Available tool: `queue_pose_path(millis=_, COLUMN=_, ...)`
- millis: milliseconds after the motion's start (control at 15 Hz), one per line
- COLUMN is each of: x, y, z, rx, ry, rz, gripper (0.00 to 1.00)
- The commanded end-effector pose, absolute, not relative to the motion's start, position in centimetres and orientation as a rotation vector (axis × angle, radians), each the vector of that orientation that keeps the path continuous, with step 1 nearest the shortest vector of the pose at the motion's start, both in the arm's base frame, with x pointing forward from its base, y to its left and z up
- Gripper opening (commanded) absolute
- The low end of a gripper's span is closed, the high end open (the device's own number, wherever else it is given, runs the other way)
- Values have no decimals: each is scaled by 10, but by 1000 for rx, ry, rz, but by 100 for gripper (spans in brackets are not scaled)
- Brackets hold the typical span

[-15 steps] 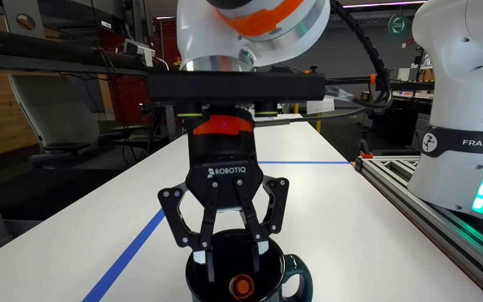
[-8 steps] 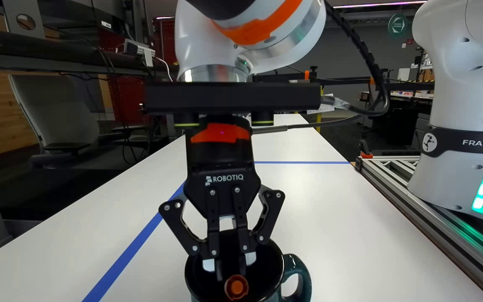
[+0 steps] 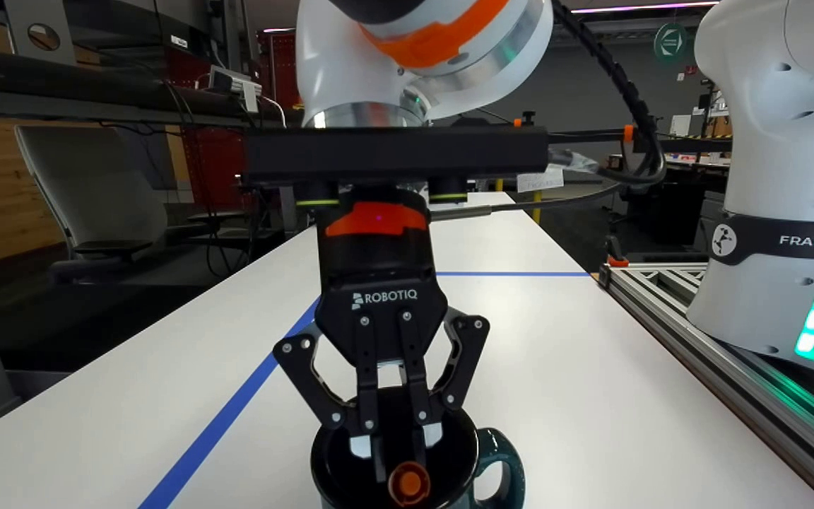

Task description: Remove the marker from the mug.

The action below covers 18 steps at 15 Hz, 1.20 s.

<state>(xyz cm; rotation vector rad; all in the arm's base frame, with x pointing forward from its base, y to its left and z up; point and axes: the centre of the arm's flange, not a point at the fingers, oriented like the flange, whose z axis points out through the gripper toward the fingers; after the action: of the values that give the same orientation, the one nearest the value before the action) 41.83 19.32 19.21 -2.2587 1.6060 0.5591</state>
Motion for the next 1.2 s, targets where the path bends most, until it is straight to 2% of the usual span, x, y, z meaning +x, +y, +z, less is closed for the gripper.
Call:
queue_pose_path(millis=0, x=402, y=201, z=223, rx=-2261, ry=1636, rz=604, gripper=5)
queue_pose_path(millis=733, x=394, y=208, z=286, rx=-2310, ry=1657, rz=494, gripper=5)
queue_pose_path(millis=1133, x=399, y=194, z=314, rx=-2300, ry=1706, rz=332, gripper=5)
